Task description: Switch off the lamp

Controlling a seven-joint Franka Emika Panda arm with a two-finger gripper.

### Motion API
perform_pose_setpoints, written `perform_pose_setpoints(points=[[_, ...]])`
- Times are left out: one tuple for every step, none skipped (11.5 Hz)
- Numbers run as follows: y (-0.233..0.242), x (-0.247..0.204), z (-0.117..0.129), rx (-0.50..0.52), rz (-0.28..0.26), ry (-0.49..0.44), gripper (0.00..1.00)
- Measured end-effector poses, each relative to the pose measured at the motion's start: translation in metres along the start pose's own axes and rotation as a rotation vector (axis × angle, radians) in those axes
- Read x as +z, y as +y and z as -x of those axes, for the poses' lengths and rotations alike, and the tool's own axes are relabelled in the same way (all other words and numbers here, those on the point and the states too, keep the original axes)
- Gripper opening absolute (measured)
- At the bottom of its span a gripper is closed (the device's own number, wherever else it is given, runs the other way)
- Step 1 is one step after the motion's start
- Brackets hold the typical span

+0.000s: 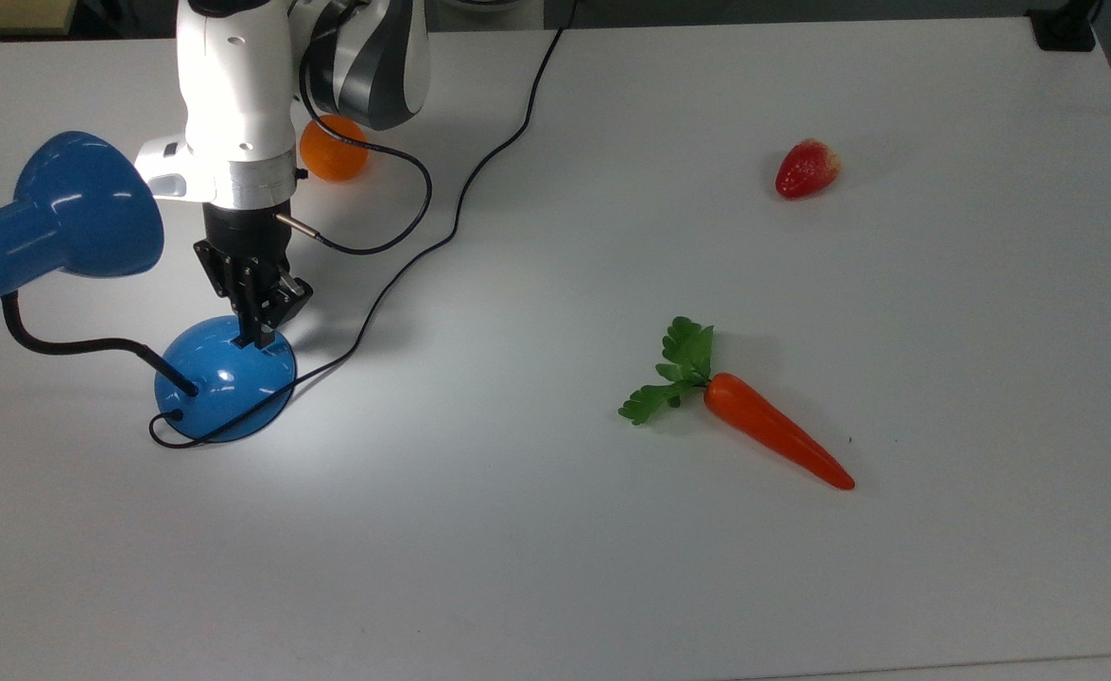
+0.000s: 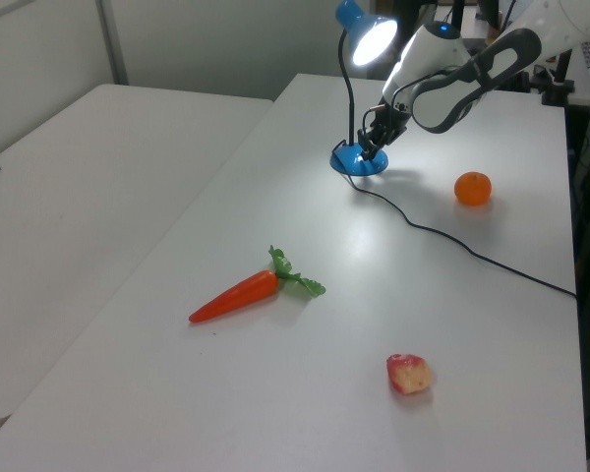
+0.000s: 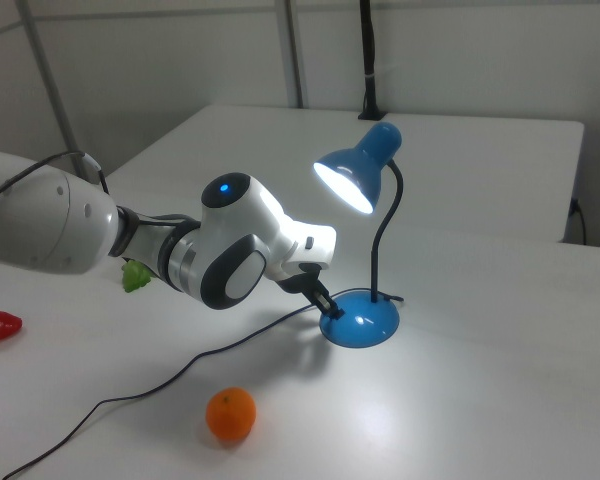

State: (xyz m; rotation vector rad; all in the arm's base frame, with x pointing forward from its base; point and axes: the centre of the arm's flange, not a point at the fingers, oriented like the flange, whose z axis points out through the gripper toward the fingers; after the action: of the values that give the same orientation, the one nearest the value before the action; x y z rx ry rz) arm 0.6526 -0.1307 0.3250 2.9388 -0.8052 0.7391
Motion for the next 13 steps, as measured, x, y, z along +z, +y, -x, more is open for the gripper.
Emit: perform_pose_setpoints(points=[[-0.0001,0.0002,0.0002,0.000,0.000,0.000,0.20],[-0.0004,0.0002,0.0003,-0.001,0.000,0.000,0.19],[-0.0005,0.0004,0.0004,-0.001,0.000,-0.001,0.19],[-0.0004,0.0011,0.0009,-0.001,0.001,-0.002,0.19],[-0.0003,0.0028,0.0018,-0.002,0.002,-0.005,0.19],[-0.0007,0.0027,0.0018,-0.002,0.001,-0.004,0.19],[-0.0007,0.0027,0.0018,-0.002,0.001,-0.004,0.19],[-0.0007,0.0027,0.0018,-0.002,0.001,-0.004,0.19],[-0.0007,0.0027,0.0018,-0.002,0.001,-0.004,0.19],[-0.0007,0.0027,0.0018,-0.002,0.001,-0.004,0.19],[-0.0008,0.0025,0.0016,-0.002,0.001,-0.004,0.19],[-0.0011,0.0019,0.0010,-0.002,0.001,-0.002,0.19],[-0.0016,0.0003,-0.0003,-0.002,-0.001,0.001,0.19]])
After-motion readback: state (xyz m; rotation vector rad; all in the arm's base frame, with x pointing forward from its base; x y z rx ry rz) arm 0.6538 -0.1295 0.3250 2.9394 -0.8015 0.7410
